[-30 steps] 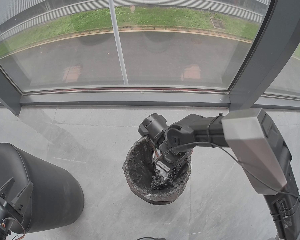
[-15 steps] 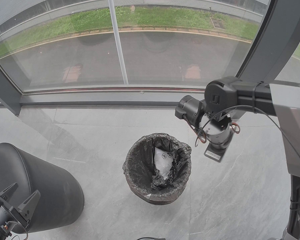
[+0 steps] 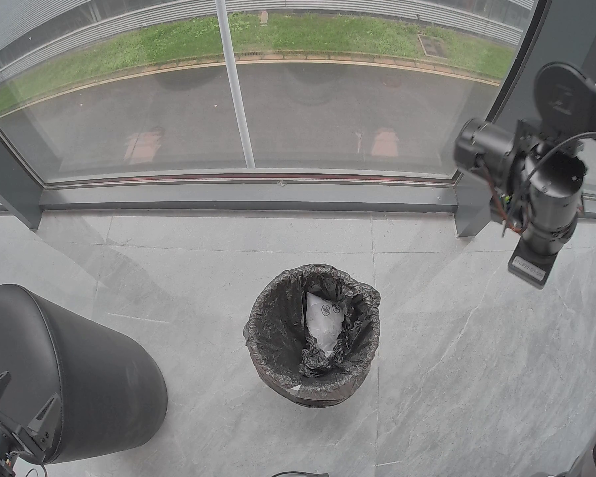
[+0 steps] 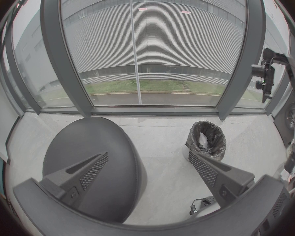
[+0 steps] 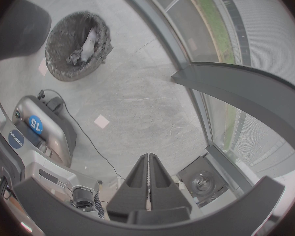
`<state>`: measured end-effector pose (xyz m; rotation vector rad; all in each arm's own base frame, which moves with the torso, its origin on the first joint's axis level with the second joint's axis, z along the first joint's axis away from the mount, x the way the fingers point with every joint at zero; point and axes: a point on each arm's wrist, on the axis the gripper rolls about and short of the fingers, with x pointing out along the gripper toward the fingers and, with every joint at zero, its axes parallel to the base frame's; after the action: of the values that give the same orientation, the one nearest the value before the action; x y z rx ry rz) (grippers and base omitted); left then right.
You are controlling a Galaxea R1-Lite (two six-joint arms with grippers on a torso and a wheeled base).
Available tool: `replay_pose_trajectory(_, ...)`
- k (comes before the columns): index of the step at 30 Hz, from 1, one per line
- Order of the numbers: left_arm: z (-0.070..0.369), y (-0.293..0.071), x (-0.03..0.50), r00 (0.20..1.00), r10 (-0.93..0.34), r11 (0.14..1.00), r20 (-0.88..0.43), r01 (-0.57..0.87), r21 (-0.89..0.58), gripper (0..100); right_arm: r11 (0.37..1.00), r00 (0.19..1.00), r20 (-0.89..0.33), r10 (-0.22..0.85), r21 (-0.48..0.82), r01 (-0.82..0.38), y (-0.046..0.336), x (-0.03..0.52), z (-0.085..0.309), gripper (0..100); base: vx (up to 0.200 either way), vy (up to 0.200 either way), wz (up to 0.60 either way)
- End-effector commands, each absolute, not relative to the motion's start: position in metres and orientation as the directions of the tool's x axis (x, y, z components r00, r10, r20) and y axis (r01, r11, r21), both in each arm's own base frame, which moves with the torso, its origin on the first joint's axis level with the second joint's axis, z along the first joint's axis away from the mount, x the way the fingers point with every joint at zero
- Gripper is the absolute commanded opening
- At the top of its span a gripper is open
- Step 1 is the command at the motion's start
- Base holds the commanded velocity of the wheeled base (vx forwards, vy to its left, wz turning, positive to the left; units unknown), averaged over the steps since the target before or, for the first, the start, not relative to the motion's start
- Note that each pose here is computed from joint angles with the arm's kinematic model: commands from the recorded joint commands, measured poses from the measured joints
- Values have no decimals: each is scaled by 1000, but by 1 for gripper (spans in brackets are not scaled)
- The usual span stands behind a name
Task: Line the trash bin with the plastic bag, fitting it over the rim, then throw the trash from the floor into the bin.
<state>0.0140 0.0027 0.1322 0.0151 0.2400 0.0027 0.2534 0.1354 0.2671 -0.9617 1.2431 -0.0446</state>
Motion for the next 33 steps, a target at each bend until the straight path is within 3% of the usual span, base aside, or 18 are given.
replay_pose_trajectory(1,126,10,-10,984,92,996,-156,-90,18,100,739,544,-729,-414,-619,-267,86,178,338,0,0,0,0)
replay_pose_trajectory(12,101,10,-20,963,218,976,-161,-216,27,100,876,796,-547,-258,-480,-46,4,35,390,0,0,0,0)
replay_pose_trajectory(19,86,9,-23,954,266,964,-139,-263,38,100,974,939,-300,-168,-197,111,-42,-44,397,0,0,0,0)
replay_pose_trajectory(33,83,6,-24,961,246,968,-122,-237,81,100,983,965,-208,-159,-125,135,-57,-72,327,0,0,0,0)
